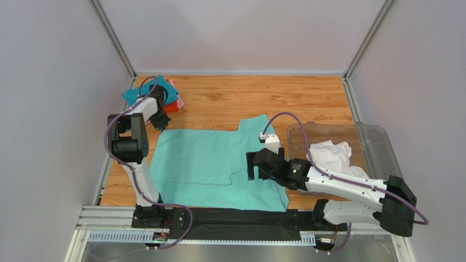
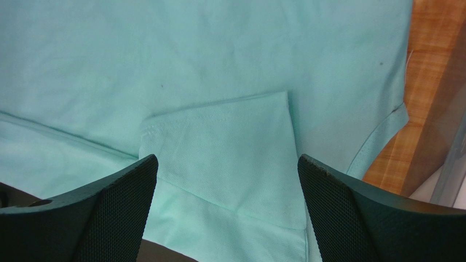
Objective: Fold and stack the t-shirts
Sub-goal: Fold the tshirt
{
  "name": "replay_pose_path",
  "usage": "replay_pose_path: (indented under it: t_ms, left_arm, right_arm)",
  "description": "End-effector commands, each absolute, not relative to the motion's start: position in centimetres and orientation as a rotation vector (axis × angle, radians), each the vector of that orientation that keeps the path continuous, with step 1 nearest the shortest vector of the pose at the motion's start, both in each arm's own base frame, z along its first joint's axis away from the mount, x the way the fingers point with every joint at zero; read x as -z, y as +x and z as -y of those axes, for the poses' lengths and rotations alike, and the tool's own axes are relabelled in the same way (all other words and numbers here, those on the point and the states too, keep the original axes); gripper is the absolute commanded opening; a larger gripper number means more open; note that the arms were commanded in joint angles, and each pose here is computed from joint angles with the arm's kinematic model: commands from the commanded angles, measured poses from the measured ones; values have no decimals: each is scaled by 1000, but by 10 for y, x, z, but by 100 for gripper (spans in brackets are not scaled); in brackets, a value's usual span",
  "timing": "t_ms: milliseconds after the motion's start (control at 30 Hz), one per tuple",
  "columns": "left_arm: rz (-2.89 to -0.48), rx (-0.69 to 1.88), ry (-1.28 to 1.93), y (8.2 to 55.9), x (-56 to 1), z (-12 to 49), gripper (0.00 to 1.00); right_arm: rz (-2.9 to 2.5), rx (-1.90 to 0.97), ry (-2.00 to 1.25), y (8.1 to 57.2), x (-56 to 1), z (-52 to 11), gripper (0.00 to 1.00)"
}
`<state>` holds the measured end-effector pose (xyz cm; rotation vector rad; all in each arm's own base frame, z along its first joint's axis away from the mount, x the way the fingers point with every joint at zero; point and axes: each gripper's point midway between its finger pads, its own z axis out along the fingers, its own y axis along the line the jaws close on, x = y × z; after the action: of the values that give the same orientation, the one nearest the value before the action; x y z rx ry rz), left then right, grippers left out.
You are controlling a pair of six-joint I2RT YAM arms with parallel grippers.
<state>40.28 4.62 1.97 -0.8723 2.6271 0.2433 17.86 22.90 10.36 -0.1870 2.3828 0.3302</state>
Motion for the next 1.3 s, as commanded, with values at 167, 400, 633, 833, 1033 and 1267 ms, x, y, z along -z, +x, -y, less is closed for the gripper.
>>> replay_pose_path:
  t_ms: [167,400,633,833,1033,1267]
  left_arm:
    - [-2602,-121,-819,412,-34,-37,0]
    - [-2599,-113,-814,413,-34,-35,0]
    - [-2570,-140,-829,410,-40,-44,0]
    - [-2564,-138,-848,408,-40,-49,0]
    - [-2561,-98,-842,411,-42,-45,0]
    - [-2559,-91,-840,411,-42,-45,0]
  right_arm:
    - [-2306,-278,17,277,-162,-223,100]
    - [-2372,-61,98,379,-151,-206,100]
    - [-2463,68,167,458,-116,-194,100]
    - [-2529,106,244,490,-75,-189,97]
    - [-2566,148,266,494,-47,-180,92]
    - [-2628,142,279,482,-20,-178,71]
